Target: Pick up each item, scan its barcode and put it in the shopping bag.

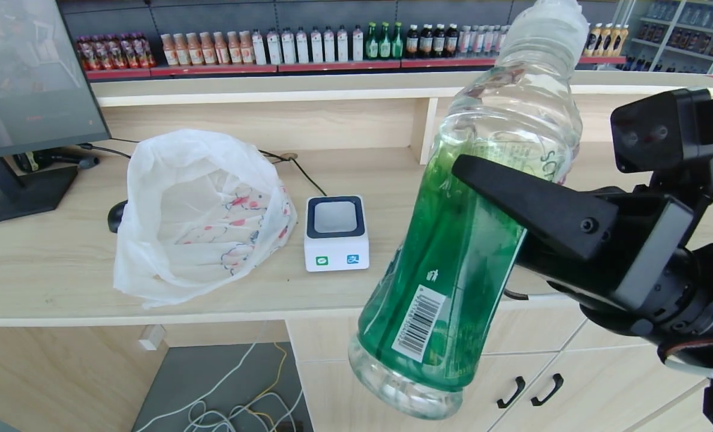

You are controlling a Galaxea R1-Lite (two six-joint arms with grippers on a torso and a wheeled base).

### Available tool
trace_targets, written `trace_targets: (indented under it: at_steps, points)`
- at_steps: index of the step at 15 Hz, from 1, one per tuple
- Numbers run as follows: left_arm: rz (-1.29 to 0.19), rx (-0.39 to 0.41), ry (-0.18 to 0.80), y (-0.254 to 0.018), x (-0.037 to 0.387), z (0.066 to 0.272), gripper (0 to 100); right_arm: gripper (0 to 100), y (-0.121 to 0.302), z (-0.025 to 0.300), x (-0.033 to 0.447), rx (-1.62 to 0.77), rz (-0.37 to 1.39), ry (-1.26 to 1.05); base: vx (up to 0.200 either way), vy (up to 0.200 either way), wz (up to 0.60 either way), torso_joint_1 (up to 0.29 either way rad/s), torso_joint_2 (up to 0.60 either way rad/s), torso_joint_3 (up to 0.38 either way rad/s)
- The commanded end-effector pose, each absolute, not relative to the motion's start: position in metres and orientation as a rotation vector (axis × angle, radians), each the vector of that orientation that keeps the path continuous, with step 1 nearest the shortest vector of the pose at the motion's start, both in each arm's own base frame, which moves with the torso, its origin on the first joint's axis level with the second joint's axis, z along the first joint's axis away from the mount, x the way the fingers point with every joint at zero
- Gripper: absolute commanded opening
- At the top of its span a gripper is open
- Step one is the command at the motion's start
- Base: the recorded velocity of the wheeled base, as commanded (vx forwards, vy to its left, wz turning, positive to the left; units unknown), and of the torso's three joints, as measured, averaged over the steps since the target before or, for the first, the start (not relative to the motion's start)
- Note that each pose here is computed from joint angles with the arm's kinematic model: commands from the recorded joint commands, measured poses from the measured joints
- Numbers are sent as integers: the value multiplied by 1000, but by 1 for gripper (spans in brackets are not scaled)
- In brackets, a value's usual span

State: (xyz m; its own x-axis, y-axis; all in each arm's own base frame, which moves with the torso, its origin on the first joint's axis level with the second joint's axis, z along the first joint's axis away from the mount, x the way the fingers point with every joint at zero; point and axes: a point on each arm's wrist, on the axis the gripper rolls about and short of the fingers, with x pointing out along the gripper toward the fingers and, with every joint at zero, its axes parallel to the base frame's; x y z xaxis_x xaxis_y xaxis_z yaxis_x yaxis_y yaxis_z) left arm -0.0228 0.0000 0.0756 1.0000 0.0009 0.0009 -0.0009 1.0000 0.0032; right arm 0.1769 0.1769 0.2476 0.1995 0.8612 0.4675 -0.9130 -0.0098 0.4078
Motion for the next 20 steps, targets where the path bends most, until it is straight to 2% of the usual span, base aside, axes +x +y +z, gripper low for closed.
trace_targets:
  at_steps: [1, 20]
  points:
    - [2, 3, -2, 0, -23, 76, 100, 0, 179, 252, 179, 747, 1418, -90, 0, 0, 0, 0, 0, 0]
    - [3, 3, -2, 0, -23, 76, 100, 0, 177, 260, 173, 768, 1459, -93, 0, 0, 0, 0, 0, 0]
